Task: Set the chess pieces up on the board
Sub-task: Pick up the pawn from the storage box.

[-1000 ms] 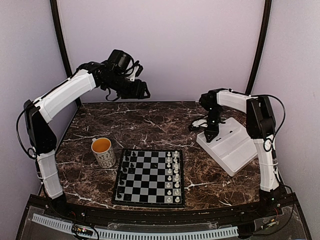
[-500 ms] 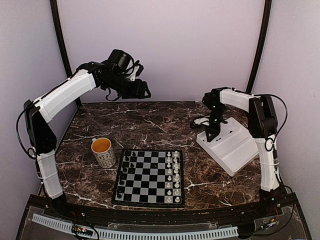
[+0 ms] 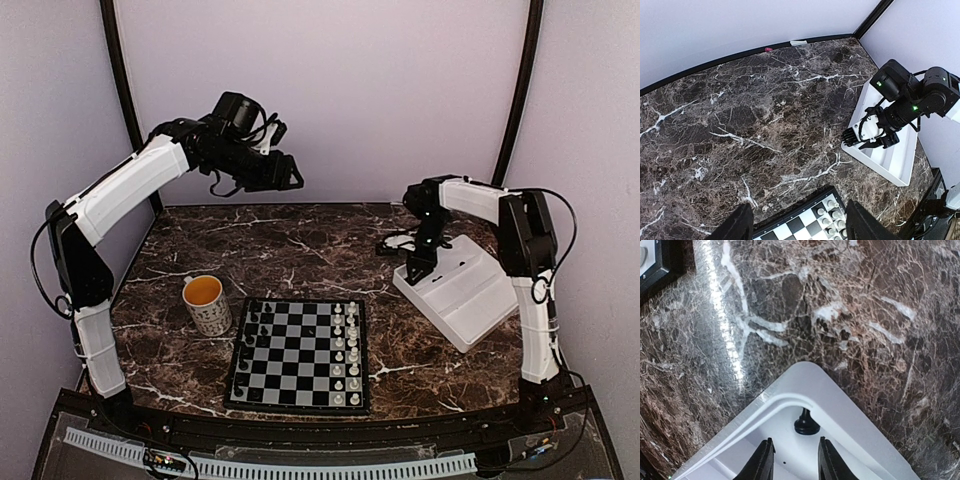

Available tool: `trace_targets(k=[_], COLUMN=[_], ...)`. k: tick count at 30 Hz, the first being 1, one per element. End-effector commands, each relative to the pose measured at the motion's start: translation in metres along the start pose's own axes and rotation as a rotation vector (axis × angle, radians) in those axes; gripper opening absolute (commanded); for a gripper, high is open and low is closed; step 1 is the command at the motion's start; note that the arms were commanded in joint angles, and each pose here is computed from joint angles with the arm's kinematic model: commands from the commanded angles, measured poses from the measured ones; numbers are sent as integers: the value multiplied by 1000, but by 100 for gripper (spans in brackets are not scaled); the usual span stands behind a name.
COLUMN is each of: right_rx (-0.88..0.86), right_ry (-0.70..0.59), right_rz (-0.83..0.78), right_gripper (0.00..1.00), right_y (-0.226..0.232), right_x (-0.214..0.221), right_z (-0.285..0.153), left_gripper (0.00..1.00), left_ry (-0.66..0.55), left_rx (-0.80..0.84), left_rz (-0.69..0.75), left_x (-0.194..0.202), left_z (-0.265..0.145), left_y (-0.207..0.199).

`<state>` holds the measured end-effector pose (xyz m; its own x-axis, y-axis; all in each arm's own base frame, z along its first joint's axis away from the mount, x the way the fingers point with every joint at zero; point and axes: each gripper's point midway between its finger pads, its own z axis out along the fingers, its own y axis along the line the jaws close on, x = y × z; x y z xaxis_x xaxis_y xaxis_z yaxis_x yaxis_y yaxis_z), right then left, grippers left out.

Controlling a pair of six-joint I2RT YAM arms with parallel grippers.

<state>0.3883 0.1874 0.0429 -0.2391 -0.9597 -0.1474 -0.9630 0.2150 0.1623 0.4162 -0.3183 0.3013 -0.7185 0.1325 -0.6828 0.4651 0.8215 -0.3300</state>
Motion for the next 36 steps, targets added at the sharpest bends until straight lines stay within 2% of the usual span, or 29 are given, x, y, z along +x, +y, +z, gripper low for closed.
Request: trace_targets(k=[1,12,19,24,36], right_rx=[37,66,98,115,156], right_ry=[-33,8,6,-23,-91], right_rz=[-69,-99,-85,-46,-3], right_gripper=[32,29,18,12,9], right_y=[1,-9,-13,-12,0], right_x=[-17,-22,-21,-23,-11], right_z=[-1,11,12,3,-30], left_gripper=[66,65,65,65,65], left_ry=[-12,3,-2,-6,-4], left_rx=[22,13,21,28,47], left_rz=[-26,-36,-30,-26,-18], left_x=[-6,-2,-3,-4,-4], left_z=[-11,-13,-11,-11,-6], left_y=[-5,-3,-4,-5,-8])
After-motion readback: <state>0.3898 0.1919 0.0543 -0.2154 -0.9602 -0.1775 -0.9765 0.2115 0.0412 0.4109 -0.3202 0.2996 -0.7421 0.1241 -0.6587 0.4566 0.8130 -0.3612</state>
